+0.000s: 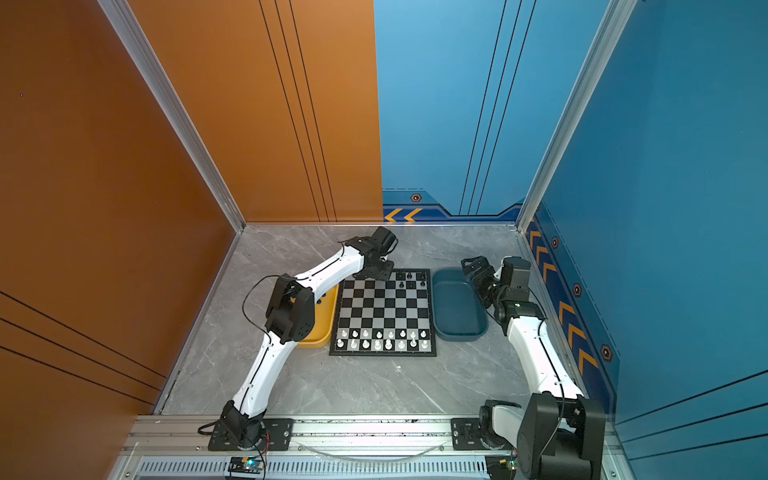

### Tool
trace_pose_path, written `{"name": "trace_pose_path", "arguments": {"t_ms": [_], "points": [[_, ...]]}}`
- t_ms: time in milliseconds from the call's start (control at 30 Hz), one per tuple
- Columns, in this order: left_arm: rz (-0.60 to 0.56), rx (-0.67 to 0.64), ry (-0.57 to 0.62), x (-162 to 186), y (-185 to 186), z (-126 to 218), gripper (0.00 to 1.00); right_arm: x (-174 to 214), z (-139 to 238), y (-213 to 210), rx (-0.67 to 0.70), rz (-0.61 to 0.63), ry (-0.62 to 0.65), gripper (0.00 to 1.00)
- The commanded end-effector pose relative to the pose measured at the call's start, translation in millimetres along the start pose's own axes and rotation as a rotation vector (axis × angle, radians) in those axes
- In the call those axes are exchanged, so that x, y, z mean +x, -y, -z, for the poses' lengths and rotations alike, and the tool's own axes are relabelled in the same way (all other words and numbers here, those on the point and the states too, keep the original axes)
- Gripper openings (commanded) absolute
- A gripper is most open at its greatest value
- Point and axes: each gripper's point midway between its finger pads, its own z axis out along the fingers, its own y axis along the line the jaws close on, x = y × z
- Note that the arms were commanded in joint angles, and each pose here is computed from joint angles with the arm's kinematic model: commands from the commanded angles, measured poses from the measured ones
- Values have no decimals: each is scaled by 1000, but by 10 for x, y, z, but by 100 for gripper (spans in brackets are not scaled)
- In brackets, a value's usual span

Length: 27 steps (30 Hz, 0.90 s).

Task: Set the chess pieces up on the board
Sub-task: 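Lower the black piece onto a back-row square beside the black pieces, then open the left gripper to release the black piece on the board, then move the empty left gripper back over the yellow tray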

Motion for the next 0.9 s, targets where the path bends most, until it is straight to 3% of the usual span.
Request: {"name": "trace_pose_path", "arguments": {"t_ms": [0,400,867], "points": [[-8,-20,-22,57,-12,-31,40,-10,31,-16,-2,8,-8,100],[-21,-36,29,-49,-54,298,46,-16,43,-37,-8,11,-5,100],[-15,-36,187,-202,-247,1427,48,-5,48,-57,-15,10,-8,100]]}}
